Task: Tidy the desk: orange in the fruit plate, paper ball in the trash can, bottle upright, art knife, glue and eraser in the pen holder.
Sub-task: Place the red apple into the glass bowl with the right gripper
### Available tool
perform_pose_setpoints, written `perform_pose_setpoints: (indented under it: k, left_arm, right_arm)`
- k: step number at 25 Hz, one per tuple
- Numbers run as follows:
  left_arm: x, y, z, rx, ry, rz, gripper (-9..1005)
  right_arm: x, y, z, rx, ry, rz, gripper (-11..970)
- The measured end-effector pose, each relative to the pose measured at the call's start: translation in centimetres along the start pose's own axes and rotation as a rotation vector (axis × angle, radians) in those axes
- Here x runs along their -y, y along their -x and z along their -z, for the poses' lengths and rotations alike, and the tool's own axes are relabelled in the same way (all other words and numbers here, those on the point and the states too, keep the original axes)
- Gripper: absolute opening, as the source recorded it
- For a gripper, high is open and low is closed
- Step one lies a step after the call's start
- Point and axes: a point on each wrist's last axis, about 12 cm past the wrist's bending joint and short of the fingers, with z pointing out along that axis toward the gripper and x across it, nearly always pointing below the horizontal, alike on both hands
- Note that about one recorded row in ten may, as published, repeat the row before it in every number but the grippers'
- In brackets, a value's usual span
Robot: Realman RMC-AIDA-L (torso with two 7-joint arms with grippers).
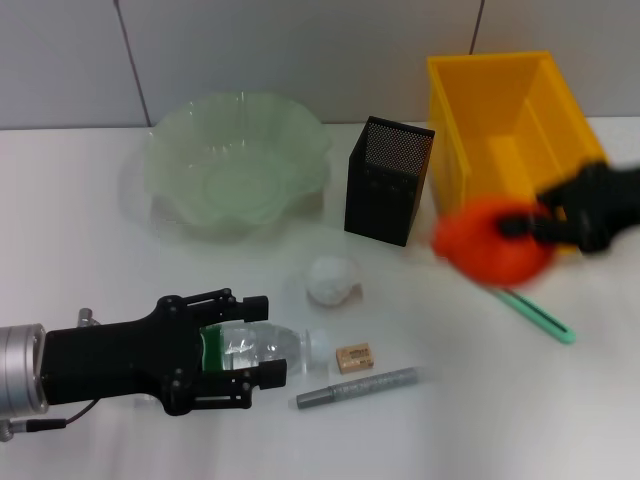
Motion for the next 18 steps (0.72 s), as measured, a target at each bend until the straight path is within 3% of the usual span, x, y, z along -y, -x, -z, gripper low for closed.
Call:
perform_pose_setpoints:
  k: [4,5,7,8,9,12,13,14,17,18]
  left_arm:
    - [0.0,0.0,0.0,0.001,0.001,0.0,828]
    - [0.0,0.0,0.0,0.001,0.001,0.0,828]
    - [0.0,0.0,0.0,0.005,0.005,0.002,828]
    - [0.0,0.0,0.0,0.006,0.006,0.003,828]
    - [0.0,0.0,0.0,0.006,0.006,0.003,828]
    - [0.1,-0.1,-0.1,0.01,0.005,0.004,828]
    - [0.1,-0.1,-0.1,0.01,0.005,0.004,828]
    - [0.1,-0.1,-0.1,0.01,0.005,0.004,828]
    - [0.0,-0.1,-0.1,0.01,0.007,0.004,828]
    - [0.0,-0.1,-0.2,0.012,0.008,0.005,828]
  right_arm:
    - [0.3,1.5,-0.6,0.17,-0.019,0.022,60]
    - [0.7,2.5,-1.7,0.268,-0.031,0.033,57]
    - [0.9,2.8,-2.2,0.304,-0.04,0.037,52]
    - [1.4,3.8,-3.7,0.367,-0.059,0.041,50]
    - [1.4,3.8,-3.7,0.367,-0.059,0.041,47]
    - [2.9,5.8,-8.8,0.402,-0.122,0.019,46]
    - [2.9,5.8,-8.8,0.402,-0.122,0.019,46]
    - [3.4,6.8,-11.0,0.385,-0.16,0.019,47]
    - [3.5,7.3,-12.0,0.373,-0.183,0.024,48]
    - [3.7,8.2,-13.9,0.347,-0.224,0.035,48]
